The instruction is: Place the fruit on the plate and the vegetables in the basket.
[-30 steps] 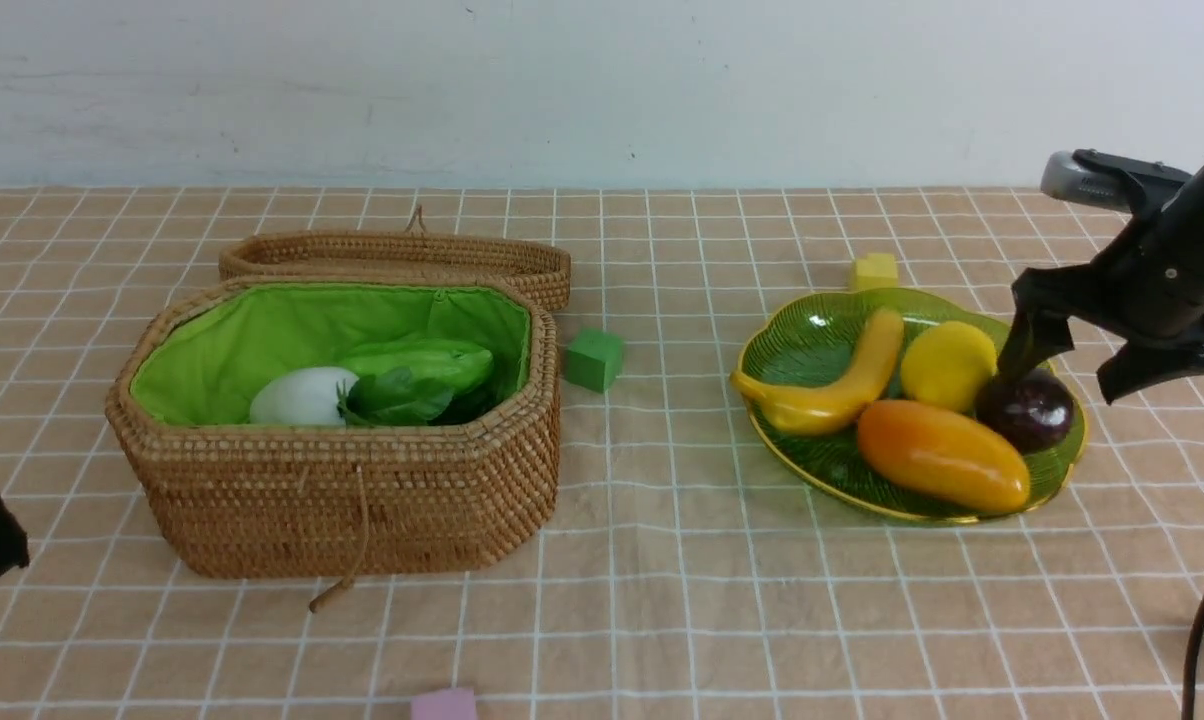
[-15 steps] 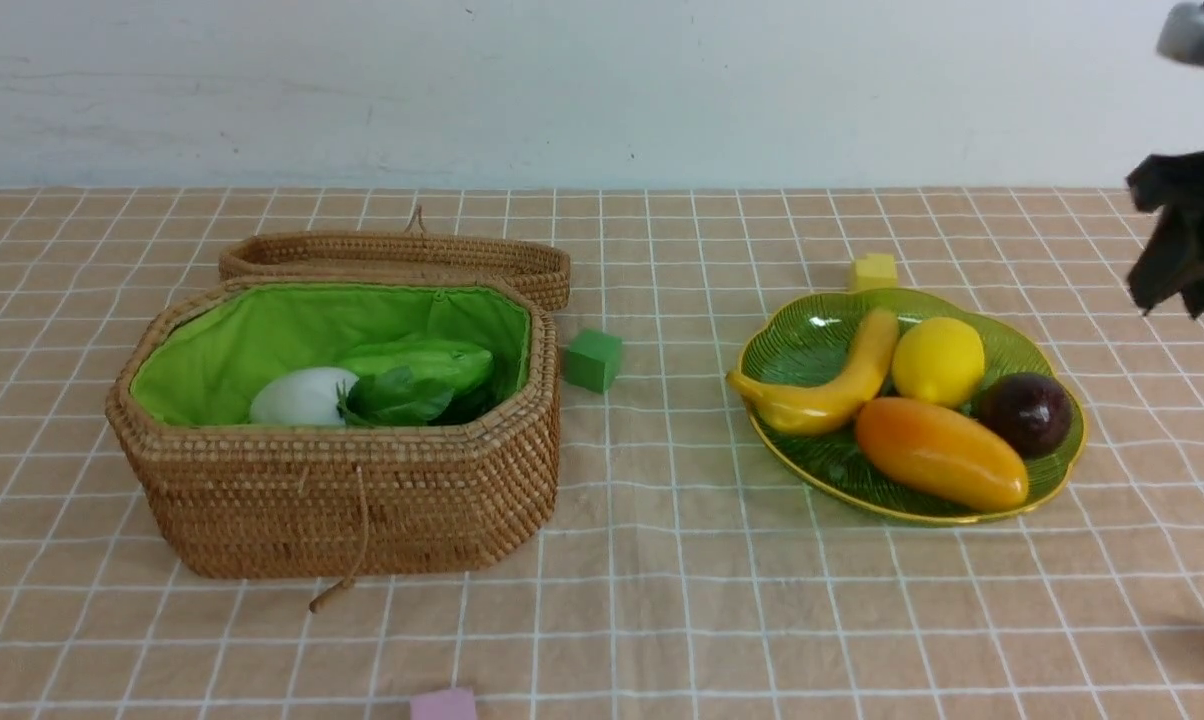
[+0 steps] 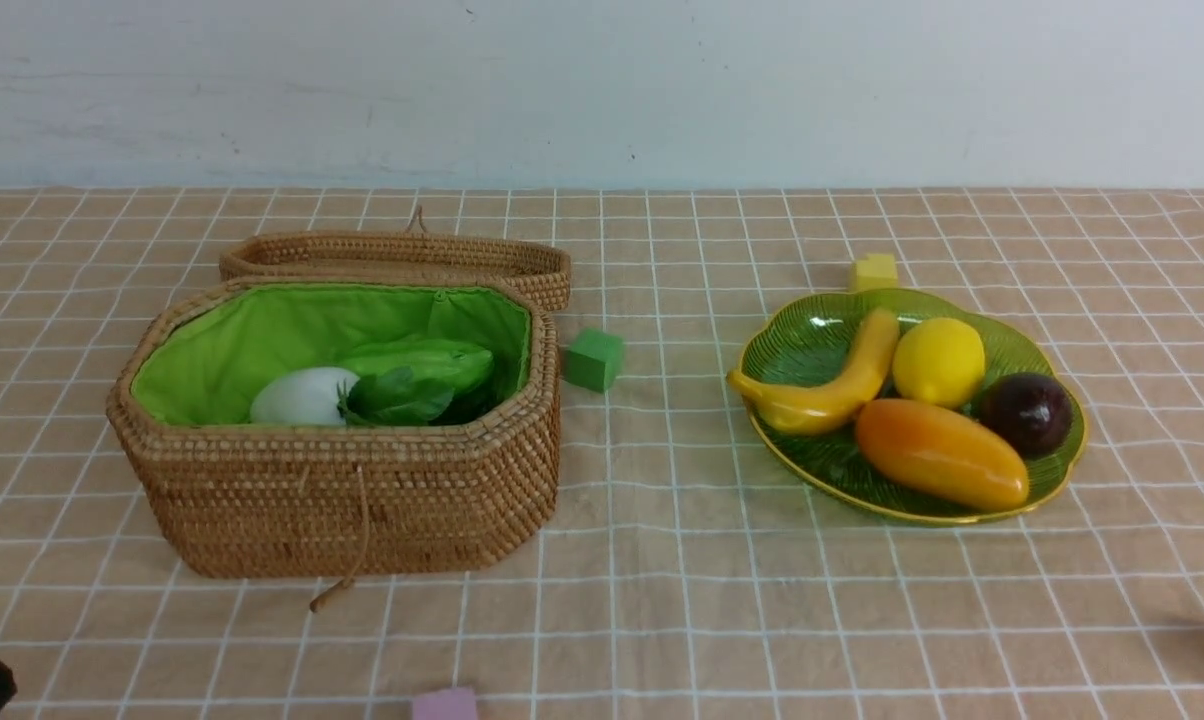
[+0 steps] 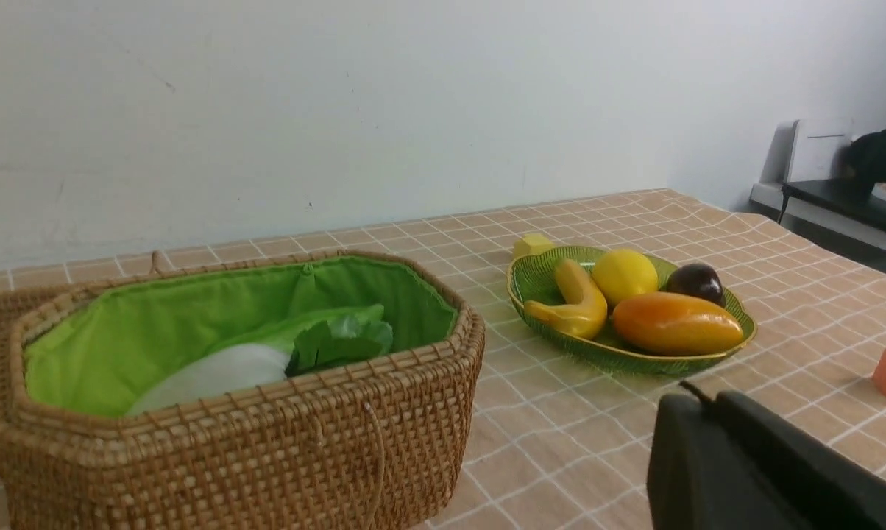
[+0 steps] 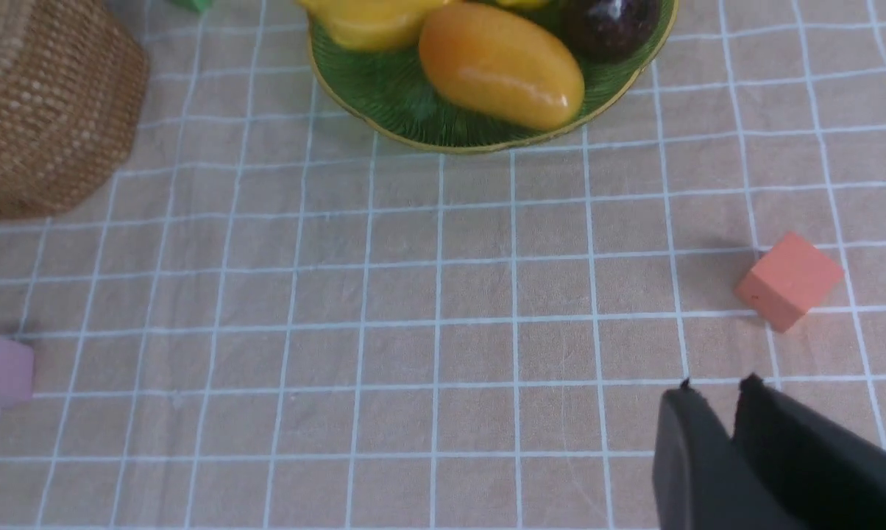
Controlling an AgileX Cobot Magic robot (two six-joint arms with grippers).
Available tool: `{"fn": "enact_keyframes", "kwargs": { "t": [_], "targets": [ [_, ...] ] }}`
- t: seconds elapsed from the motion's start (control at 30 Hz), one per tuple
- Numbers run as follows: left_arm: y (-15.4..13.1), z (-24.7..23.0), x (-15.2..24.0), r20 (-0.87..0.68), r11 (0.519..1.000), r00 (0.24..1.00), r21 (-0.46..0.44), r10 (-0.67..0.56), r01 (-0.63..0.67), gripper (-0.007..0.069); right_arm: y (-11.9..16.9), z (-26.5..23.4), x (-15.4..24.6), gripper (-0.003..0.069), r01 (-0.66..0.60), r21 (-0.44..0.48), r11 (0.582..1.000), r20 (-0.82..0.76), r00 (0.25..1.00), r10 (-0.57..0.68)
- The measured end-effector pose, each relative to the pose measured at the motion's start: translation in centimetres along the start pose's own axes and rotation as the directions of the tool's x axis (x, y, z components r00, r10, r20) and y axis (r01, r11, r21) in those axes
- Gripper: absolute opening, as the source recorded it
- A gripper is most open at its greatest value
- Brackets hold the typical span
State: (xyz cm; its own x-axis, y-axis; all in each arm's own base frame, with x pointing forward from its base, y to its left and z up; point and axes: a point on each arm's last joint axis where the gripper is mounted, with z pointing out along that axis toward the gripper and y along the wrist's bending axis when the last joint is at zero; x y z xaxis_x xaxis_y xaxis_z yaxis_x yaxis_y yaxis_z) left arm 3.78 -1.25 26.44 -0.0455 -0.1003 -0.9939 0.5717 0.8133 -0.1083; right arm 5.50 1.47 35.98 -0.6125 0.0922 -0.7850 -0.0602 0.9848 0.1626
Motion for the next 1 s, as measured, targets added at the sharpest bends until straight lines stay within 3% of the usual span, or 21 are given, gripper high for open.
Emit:
{"fn": "enact_keyframes", "kwargs": {
  "t": [0.13, 0.37, 0.83, 1.0],
  "targets": [
    [0.0, 0.2, 0.7, -0.020, 1.000, 1.000, -0.004, 0.001, -0.001, 0.0018, -0.4, -0.3, 3.3, 0.0082, -0.017, 0.025, 1.000, 0.098, 0.995, 0.014],
    [0.3, 0.5, 2.1, -0.086, 0.999, 0.996, -0.032, 0.008, -0.011, 0.0026, -1.3, 1.7, 5.5, 0.0066, -0.085, 0.036, 0.996, 0.246, 0.967, 0.074],
    [0.9, 0.4, 3.0, -0.171, 0.995, 0.985, -0.098, 0.003, -0.020, 0.0034, -2.1, 4.1, 7.4, 0.0081, -0.076, 0.076, 0.994, 0.200, 0.978, 0.060],
    [1.1, 0.3, 3.1, -0.187, 0.994, 0.982, -0.111, 0.001, -0.022, 0.0039, -2.8, 5.4, 9.1, 0.0013, -0.057, 0.091, 0.994, 0.370, 0.929, 0.019]
  ]
}}
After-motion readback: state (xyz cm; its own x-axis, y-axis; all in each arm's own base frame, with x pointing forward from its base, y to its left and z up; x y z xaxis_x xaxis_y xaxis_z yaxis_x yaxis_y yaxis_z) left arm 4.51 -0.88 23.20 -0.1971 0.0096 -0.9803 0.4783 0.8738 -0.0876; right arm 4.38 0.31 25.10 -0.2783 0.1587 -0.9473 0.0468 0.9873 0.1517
